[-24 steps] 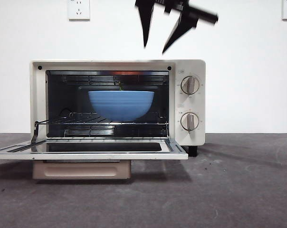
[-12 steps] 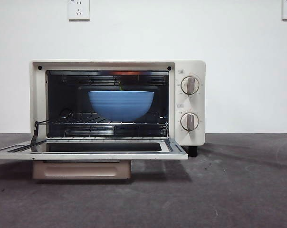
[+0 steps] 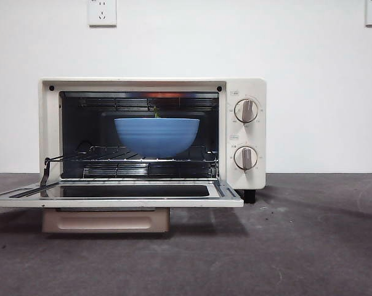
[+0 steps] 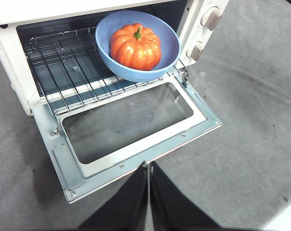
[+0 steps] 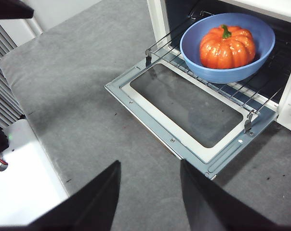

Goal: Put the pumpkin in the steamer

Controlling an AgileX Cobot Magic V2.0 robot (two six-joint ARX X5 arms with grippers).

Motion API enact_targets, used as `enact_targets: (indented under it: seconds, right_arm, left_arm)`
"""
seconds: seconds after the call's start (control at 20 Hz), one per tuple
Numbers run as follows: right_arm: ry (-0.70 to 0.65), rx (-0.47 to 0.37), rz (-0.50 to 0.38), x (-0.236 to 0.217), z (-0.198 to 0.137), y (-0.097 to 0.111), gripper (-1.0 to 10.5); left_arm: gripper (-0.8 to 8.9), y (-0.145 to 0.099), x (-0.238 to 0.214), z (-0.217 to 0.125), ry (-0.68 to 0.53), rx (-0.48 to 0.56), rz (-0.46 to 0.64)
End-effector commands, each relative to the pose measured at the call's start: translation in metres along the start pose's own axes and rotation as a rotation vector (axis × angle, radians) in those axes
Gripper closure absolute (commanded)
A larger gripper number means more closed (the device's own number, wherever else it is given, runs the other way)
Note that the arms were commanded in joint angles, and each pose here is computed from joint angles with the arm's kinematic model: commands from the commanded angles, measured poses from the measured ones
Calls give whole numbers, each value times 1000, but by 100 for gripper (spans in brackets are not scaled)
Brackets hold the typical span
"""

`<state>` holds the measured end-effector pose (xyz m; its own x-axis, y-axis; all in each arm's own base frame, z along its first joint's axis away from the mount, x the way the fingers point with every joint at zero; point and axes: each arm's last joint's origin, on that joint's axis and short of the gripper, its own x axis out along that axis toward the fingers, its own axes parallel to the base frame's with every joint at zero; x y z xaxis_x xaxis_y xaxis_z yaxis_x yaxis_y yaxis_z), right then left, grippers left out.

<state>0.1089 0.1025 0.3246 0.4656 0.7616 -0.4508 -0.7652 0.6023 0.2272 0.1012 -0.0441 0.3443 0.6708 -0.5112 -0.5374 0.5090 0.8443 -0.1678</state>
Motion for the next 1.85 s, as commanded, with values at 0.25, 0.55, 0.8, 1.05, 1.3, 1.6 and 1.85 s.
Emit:
enact_targets:
  seconds: [0.25, 0.55, 0.8, 1.05, 1.3, 1.6, 1.85]
  right_arm:
    - [-39, -54, 14, -2, 5, 3, 748]
    - [-38, -52, 15, -2, 4, 3, 748]
    - [-10, -45, 13, -2, 2, 2, 748]
    - [18, -41, 12, -2, -1, 2, 748]
    - [26, -40, 12, -3, -2, 2, 748]
    - [26, -41, 12, -2, -2, 2, 748]
    - [26, -38, 11, -2, -2, 2, 748]
  left_arm:
    - [798, 0, 0, 2, -9, 17, -1]
    - [799, 11, 22, -1, 21, -37, 85]
    - [799, 45, 65, -17, 20, -188, 149]
    - [799, 91, 95, -28, 58, -298, 131]
    - [799, 130, 126, -45, 161, -368, 73]
    - [799, 154, 164, -65, 253, -414, 59]
    - [799, 164, 183, -75, 264, -426, 39]
